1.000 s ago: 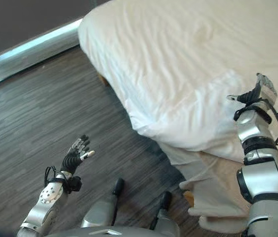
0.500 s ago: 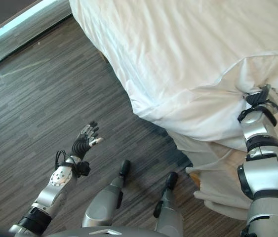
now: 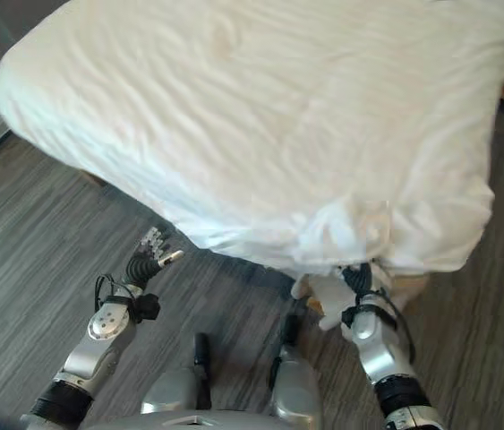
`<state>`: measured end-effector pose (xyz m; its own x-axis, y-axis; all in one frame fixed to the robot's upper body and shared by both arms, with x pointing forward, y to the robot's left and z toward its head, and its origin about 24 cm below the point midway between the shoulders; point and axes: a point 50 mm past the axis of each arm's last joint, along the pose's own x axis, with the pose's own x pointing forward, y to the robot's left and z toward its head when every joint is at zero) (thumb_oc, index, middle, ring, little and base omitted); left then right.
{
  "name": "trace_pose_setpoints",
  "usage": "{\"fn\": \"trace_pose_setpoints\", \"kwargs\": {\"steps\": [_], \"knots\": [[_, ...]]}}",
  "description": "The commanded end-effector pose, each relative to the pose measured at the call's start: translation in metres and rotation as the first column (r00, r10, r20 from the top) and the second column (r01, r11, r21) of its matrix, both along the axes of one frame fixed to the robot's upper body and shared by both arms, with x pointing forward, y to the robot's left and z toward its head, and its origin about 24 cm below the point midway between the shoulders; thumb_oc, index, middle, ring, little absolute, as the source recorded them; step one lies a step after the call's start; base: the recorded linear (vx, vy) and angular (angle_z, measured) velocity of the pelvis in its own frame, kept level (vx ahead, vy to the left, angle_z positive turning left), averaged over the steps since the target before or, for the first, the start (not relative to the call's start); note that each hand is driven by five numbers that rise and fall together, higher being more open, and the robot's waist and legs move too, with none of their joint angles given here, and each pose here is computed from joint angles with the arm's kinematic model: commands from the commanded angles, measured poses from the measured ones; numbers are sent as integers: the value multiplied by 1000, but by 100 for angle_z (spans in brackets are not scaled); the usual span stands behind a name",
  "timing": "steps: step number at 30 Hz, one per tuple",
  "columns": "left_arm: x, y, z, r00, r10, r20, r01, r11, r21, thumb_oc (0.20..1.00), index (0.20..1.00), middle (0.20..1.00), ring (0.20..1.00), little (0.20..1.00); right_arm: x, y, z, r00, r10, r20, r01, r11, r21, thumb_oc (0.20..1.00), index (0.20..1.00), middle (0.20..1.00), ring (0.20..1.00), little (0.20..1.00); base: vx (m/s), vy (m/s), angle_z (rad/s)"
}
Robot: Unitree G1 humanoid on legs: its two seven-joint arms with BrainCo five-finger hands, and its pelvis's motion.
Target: Making the bed.
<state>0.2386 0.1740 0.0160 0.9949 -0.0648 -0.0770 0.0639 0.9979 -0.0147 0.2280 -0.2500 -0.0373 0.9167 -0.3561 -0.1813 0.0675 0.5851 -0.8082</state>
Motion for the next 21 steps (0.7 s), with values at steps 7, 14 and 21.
{"fn": "trace_pose_setpoints", "kwargs": {"steps": [7,14,21], "knots": [[-9,8,-7,999,45,-9,-45,998,-50,1000,1000,1000,1000,1000,-56,-2,-65,927,-15,-374,21,1000,13,1000,1000,1000,1000,1000,-95,-103,-69],[-10,0,-14,999,30,-40,-34,993,-112,1000,1000,1000,1000,1000,-119,-41,-96,745,-250,-619,287,957,-41,1000,1000,1000,1000,1000,-49,-28,-29],[-5,-11,-11,1000,-12,-21,8,989,-149,1000,1000,1000,1000,1000,-142,-126,-61,617,-552,-561,585,798,-144,1000,1000,1000,1000,1000,-69,-43,-30]]}}
